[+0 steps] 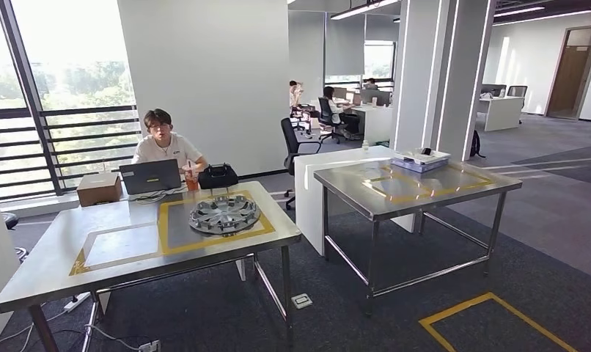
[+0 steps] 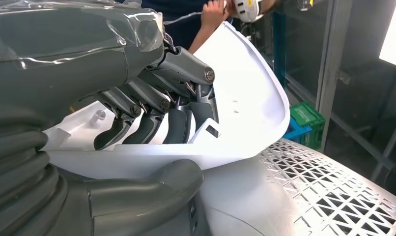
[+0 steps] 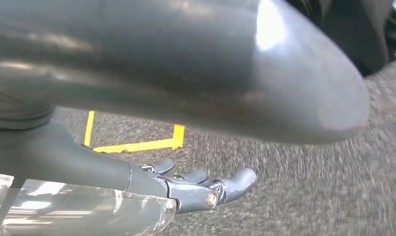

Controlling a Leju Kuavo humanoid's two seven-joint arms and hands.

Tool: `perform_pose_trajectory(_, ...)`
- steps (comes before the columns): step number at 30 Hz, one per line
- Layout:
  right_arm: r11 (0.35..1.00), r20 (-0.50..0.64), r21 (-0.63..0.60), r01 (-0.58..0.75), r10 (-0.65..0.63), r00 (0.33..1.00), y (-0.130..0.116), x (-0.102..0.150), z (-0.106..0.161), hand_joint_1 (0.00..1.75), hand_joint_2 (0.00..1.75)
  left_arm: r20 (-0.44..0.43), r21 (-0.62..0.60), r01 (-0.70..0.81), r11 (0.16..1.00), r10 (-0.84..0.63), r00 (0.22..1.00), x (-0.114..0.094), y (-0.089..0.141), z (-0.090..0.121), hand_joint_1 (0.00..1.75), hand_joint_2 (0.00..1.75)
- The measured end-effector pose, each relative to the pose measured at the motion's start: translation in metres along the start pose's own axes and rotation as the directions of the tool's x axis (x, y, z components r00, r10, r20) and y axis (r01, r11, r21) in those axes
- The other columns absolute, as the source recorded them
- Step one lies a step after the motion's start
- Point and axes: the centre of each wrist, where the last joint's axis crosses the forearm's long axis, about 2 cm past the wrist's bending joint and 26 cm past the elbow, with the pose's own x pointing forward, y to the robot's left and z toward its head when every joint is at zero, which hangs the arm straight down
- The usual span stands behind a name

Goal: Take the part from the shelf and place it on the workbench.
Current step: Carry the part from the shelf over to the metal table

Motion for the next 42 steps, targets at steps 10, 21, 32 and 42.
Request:
perform_pose_trajectory(10, 0.999, -0.003, -0.05, -0.016, 0.016, 1.0, -0.005, -0.001, 0.002, 0.0, 0.0, 0.001, 0.016, 0.008, 1.0, -0.008, 1.0, -0.002, -0.005, 0.001, 1.61, 1.75)
perform_pose_trajectory(21, 0.998, 0.002, -0.061, -0.02, 0.02, 1.0, -0.007, 0.004, 0.0, 0.0, 0.0, -0.002, 0.012, 0.015, 1.0, -0.015, 1.0, -0.001, -0.005, 0.003, 1.61, 1.75)
perform_pose_trajectory(32, 0.999, 0.009, -0.044, 0.014, -0.014, 1.0, 0.001, 0.004, -0.002, 0.0, 0.0, -0.002, -0.004, 0.023, 1.0, -0.023, 1.0, 0.003, 0.0, 0.001, 1.61, 1.75)
perform_pose_trajectory(42, 0.998, 0.013, -0.049, 0.033, -0.032, 0.999, 0.0, 0.002, 0.0, 0.0, 0.0, -0.012, -0.035, 0.031, 0.999, -0.032, 0.999, 0.005, 0.008, -0.001, 1.61, 1.75)
